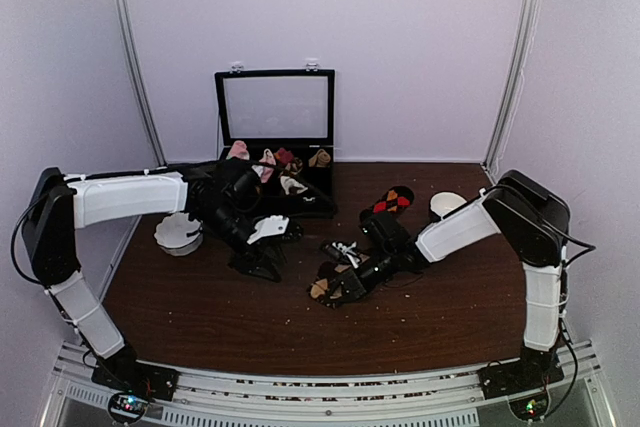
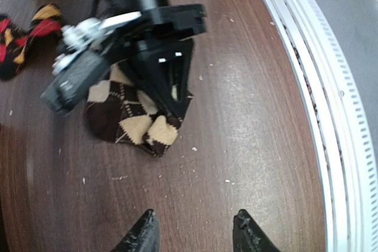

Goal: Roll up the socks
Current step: Roll the sock at the center of the board.

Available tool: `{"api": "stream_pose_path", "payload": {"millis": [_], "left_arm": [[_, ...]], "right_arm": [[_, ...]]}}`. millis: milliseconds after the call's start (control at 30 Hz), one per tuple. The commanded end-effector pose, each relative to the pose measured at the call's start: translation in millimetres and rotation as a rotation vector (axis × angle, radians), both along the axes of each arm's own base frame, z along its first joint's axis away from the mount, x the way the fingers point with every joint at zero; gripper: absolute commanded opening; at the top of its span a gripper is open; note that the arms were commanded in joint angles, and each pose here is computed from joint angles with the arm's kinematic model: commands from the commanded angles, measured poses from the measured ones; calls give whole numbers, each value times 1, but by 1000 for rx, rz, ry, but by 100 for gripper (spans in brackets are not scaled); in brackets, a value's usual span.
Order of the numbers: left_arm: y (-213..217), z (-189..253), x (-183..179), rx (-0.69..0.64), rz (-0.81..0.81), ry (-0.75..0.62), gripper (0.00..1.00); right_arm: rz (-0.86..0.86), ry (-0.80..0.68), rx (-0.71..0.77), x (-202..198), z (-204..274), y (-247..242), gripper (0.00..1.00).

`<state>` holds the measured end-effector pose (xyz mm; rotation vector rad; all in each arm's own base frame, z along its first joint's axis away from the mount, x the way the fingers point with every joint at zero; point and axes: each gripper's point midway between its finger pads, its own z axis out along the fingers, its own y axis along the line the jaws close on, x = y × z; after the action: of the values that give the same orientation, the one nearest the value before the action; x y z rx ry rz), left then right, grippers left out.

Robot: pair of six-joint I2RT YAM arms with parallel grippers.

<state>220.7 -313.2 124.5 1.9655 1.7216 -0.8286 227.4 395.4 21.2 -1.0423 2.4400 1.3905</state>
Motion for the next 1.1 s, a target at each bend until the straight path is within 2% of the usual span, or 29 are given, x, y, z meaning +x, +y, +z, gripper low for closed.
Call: {"api": "stream_pose_path", "payload": {"millis": [0, 167, 500, 767, 900, 1067], "left_arm": [[-18, -26, -16, 53, -160, -148, 41], [-40, -53, -14, 104, -234, -254, 39], [-74, -62, 6, 65, -270, -476, 40], [-69, -93, -9, 156, -373, -443, 39], [-63, -108, -2, 212, -369, -464, 39], [-68, -110, 9, 219, -330, -501, 38]], "right_arm": [[-144, 337, -199, -30, -68, -42, 0], [-184, 367, -219, -29, -73, -45, 0], [-217, 404, -229, -30, -78, -48, 0], [-224, 431, -226, -30, -80, -49, 0], [-215, 434, -227, -31, -79, -49, 0], [-199, 433, -235, -32, -78, -49, 0]]}}
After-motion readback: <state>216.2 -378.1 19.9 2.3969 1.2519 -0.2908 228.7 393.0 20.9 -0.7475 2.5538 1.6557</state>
